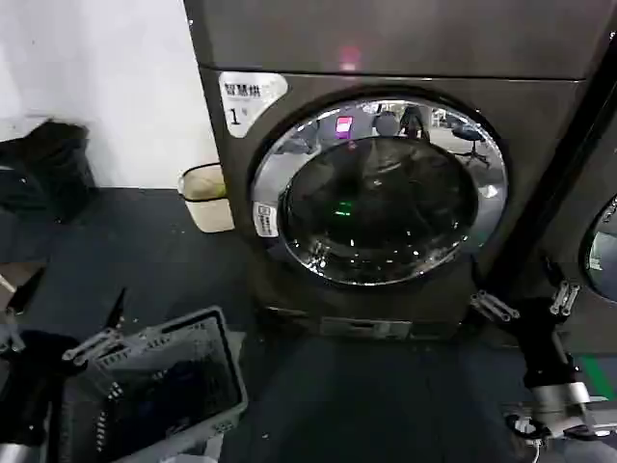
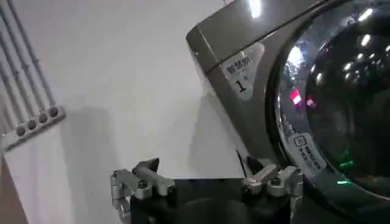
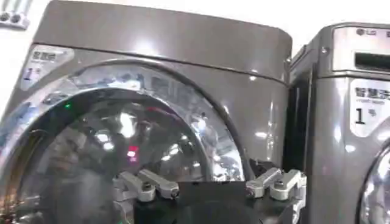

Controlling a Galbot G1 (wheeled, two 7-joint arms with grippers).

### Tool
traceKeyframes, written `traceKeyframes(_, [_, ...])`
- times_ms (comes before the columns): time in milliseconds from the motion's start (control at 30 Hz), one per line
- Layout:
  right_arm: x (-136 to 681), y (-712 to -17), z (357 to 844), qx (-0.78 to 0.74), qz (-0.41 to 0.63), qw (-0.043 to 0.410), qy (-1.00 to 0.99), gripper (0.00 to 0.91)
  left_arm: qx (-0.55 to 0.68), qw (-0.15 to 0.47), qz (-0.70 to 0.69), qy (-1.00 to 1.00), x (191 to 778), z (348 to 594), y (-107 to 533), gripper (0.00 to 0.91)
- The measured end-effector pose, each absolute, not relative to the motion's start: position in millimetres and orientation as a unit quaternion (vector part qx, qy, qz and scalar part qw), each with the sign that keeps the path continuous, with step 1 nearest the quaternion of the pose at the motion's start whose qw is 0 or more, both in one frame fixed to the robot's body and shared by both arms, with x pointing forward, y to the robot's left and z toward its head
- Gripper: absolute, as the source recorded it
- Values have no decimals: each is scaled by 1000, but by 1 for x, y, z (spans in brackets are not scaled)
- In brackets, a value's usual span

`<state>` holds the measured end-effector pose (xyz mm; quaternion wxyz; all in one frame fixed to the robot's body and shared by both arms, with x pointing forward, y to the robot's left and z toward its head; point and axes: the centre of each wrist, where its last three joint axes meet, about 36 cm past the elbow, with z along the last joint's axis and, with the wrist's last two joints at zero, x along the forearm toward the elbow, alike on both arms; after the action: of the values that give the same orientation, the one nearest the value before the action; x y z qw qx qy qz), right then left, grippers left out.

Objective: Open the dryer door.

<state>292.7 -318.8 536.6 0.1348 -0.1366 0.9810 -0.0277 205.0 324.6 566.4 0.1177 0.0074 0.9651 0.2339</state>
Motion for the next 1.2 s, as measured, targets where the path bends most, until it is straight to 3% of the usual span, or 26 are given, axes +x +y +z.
traceKeyframes(500, [397,-306,527,-347,-26,45,936,907,17,123,235,964,206,568,326,907])
traceKeyframes(1200, [514,-220,511,-470,-56,29,880,907,7,105,222,969,199,561,324,907])
